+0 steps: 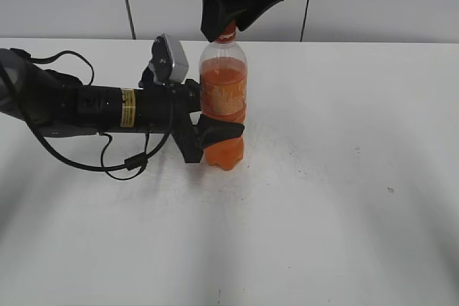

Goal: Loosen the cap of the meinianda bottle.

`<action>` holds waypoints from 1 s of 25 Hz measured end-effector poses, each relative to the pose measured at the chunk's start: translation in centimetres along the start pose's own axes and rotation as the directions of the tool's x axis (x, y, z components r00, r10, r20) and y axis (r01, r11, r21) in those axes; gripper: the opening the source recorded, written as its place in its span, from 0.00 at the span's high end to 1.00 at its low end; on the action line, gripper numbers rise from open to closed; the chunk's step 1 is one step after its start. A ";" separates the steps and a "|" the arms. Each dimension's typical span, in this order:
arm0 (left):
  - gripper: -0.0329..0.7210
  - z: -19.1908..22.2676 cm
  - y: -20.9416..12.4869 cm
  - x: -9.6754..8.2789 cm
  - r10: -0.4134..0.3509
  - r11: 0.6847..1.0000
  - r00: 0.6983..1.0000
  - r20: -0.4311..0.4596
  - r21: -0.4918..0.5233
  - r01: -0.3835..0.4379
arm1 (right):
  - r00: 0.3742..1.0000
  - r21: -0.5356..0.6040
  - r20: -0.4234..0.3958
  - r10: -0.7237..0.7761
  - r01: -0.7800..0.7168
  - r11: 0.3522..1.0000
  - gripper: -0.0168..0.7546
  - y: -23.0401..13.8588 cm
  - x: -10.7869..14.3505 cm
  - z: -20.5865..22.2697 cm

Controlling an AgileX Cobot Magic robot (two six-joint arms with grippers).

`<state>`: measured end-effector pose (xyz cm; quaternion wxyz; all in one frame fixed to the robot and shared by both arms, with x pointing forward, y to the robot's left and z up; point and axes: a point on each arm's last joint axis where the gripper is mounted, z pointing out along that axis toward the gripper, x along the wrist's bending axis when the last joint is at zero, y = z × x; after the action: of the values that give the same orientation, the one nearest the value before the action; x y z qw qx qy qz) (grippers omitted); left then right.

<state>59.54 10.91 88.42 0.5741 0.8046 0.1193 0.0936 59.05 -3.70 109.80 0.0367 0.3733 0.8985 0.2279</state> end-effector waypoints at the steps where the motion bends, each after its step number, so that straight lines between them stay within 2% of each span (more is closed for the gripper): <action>1: 0.40 0.0 0.0 0.0 0.000 1.000 1.000 0.000 0.000 0.000 | 1.000 0.000 0.000 0.000 0.000 1.000 0.46 0.0 0.0 0.0; 5: 0.40 0.0 0.0 0.0 0.001 1.000 1.000 0.001 0.000 -0.001 | 1.000 0.002 0.012 -0.006 0.006 1.000 0.62 0.0 -0.1 0.0; 10: 0.40 0.0 0.0 0.0 0.001 1.000 1.000 0.001 0.000 -0.001 | 0.999 0.004 0.020 -0.038 0.038 0.999 0.63 0.0 -0.2 0.0; 13: 0.40 0.0 0.0 0.0 0.001 1.000 1.000 0.001 0.000 -0.001 | 0.983 0.006 0.019 -0.180 0.180 0.984 0.63 0.0 -0.2 0.0; 15: 0.40 0.0 0.0 0.0 0.001 1.000 1.000 0.001 0.000 -0.001 | 0.942 0.009 0.020 -0.336 0.336 0.942 0.63 0.0 -0.2 0.0; 19: 0.40 0.0 0.0 0.0 0.000 1.000 1.000 0.000 0.000 0.000 | 0.779 0.017 0.021 -0.627 0.627 0.779 0.63 0.0 -0.2 0.0; 22: 0.40 0.0 0.0 0.0 0.000 1.000 1.000 0.000 0.000 0.000 | 0.581 0.024 0.020 -0.814 0.813 0.581 0.63 0.0 -0.3 0.0; 25: 0.40 0.0 0.0 0.0 0.000 1.000 1.000 0.000 0.001 0.000 | 0.373 0.027 0.015 -0.928 0.927 0.373 0.63 0.0 -0.3 0.0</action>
<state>59.55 10.91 88.41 0.5737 0.8049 0.1194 0.0937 59.28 -3.87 109.79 0.1680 -0.1901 0.9545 0.1569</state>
